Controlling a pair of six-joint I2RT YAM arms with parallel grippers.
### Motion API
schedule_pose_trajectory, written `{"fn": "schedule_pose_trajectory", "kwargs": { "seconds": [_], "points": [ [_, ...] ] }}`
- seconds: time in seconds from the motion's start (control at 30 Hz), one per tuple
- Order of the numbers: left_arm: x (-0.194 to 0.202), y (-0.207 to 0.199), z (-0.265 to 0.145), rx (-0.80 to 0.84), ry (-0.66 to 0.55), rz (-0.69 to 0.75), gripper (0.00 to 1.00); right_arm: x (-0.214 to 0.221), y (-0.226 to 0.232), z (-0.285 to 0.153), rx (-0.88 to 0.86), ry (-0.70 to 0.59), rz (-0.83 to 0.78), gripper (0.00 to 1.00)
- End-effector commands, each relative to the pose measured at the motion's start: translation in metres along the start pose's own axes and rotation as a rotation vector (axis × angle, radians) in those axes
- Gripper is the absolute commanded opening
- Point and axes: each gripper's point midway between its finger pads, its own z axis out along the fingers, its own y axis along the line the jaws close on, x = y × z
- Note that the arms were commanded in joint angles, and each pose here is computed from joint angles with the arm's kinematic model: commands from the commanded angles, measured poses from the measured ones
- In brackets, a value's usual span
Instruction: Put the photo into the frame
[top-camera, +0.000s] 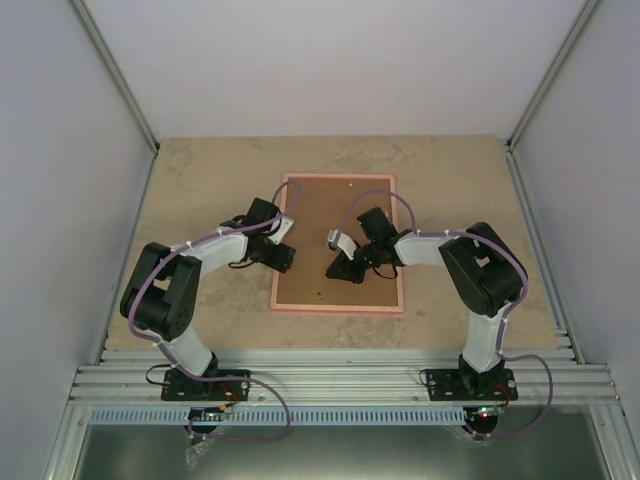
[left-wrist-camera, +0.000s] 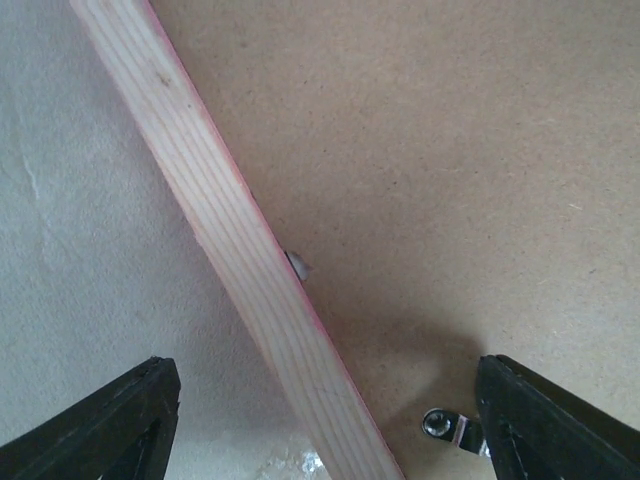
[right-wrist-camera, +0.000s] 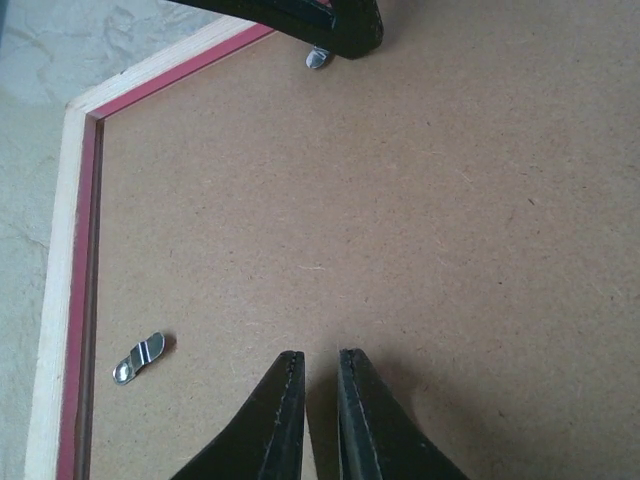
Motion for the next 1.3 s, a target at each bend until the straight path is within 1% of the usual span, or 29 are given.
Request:
{"fn": "schedule_pose_trajectory", "kwargs": {
  "seconds": [0.0,0.17,0.27,0.37,0.5,0.6,0.73,0.87,0.97,1.17,1.27],
  "points": [
    [0.019,0.005,0.007,-0.024,0.071,0.081,0.82,0.031,-0.006,0.013,0.012,0.079,0.04,0.13],
    [0.034,0.01,0.009,-0.045,0.128,0.161,0.79,0.03,-0.008,0.011,0.015,0.077,0.048,0.13],
    [0.039,0.01,0.01,-0.039,0.151,0.185,0.77,0.031,-0.009,0.011,0.017,0.079,0.053,0.13],
    [0.035,0.008,0.008,-0.025,0.148,0.17,0.76,0.032,-0.009,0.012,0.014,0.081,0.059,0.13],
    [0.027,-0.006,0.005,0.053,0.137,0.135,0.76,0.033,-0.009,0.013,0.013,0.082,0.064,0.12],
    [0.036,0.002,0.007,0.007,0.165,0.187,0.75,0.034,-0.01,0.013,0.012,0.083,0.072,0.12],
    [0.05,0.009,0.008,-0.018,0.235,0.264,0.73,0.036,-0.01,0.013,0.0,0.082,0.093,0.12],
    [0.053,0.019,0.008,-0.065,0.255,0.336,0.7,0.036,-0.012,0.012,0.002,0.079,0.1,0.12],
    [0.057,0.021,0.009,-0.065,0.266,0.359,0.65,0.036,-0.013,0.011,0.004,0.076,0.103,0.11],
    [0.069,0.025,0.017,-0.011,0.301,0.361,0.48,0.036,-0.015,0.009,0.008,0.069,0.108,0.11],
    [0.073,0.028,0.018,-0.003,0.306,0.381,0.43,0.035,-0.016,0.008,0.011,0.066,0.111,0.1]
  ]
}}
